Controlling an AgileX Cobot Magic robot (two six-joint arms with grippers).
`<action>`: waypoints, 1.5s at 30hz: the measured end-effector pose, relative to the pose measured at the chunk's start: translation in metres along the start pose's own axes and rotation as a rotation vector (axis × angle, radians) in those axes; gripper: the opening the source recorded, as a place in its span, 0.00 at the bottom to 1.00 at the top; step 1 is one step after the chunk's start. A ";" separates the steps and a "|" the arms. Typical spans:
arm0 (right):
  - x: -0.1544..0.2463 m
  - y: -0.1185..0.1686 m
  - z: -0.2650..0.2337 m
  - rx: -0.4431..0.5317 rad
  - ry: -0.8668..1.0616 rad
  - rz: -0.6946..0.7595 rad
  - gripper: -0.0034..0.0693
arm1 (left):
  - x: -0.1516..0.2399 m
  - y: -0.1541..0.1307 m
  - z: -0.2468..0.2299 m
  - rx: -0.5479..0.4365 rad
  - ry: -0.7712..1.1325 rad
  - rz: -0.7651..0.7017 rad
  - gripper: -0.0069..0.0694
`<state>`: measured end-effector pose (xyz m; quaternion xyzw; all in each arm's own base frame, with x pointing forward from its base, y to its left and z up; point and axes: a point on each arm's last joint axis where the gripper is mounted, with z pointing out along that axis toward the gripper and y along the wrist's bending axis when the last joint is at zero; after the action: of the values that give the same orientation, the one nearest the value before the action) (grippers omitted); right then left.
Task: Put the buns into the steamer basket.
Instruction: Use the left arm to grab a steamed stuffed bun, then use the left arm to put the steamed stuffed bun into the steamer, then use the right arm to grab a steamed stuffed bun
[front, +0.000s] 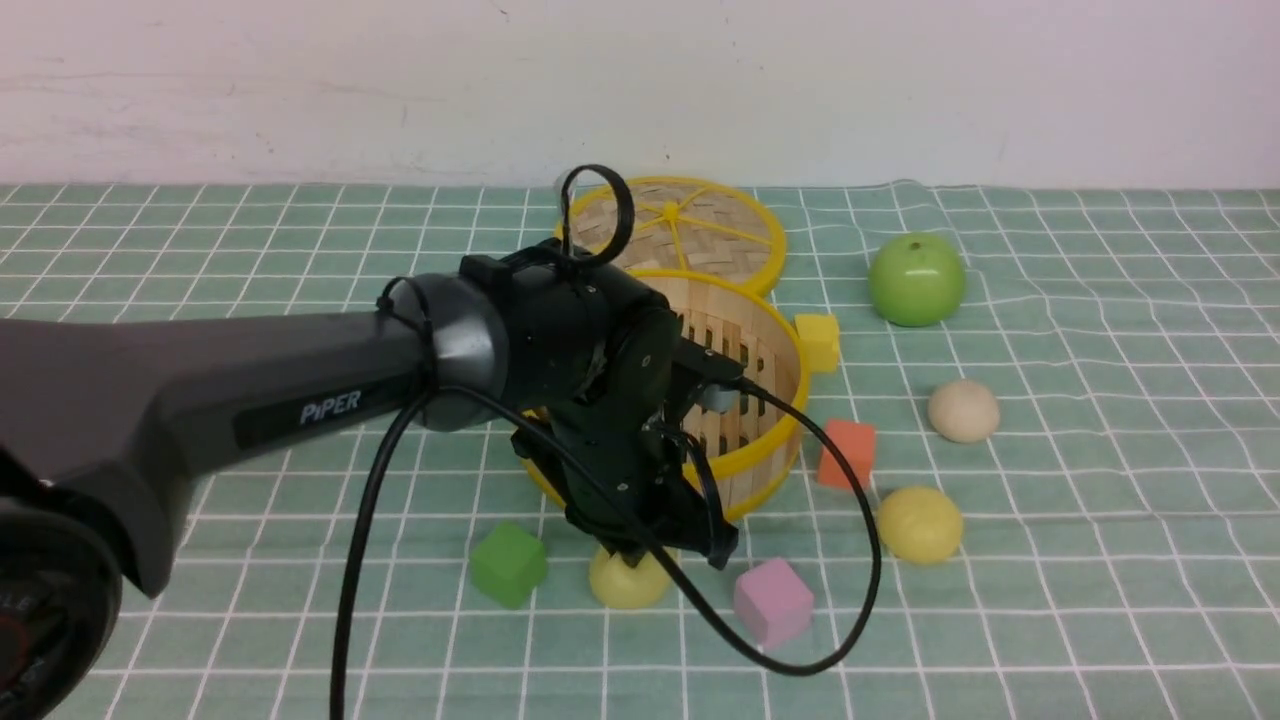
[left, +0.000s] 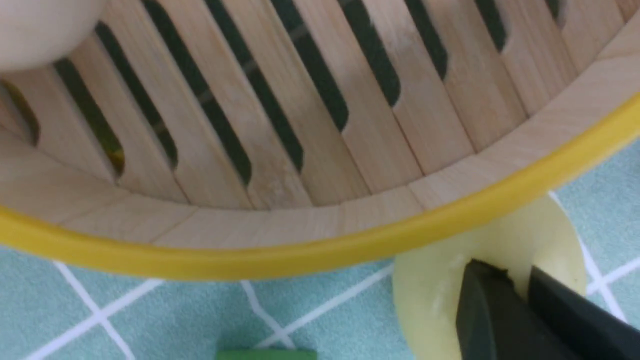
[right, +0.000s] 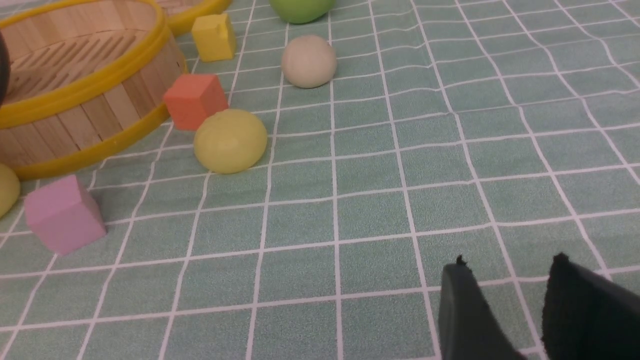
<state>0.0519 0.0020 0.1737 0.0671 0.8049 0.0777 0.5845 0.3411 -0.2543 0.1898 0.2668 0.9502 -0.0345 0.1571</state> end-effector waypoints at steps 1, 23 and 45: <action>0.000 0.000 0.000 0.000 0.000 0.000 0.38 | 0.000 0.000 0.000 0.000 0.001 0.000 0.08; 0.000 0.000 0.000 0.000 0.000 0.000 0.38 | -0.058 0.043 -0.039 -0.014 -0.286 -0.066 0.10; 0.000 0.000 0.000 0.000 0.000 0.000 0.38 | -0.027 0.042 -0.175 0.034 -0.338 -0.157 0.64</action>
<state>0.0519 0.0020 0.1737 0.0671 0.8049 0.0777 0.5845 0.3361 -0.2054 0.3648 0.1851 0.9275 -0.1070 0.3066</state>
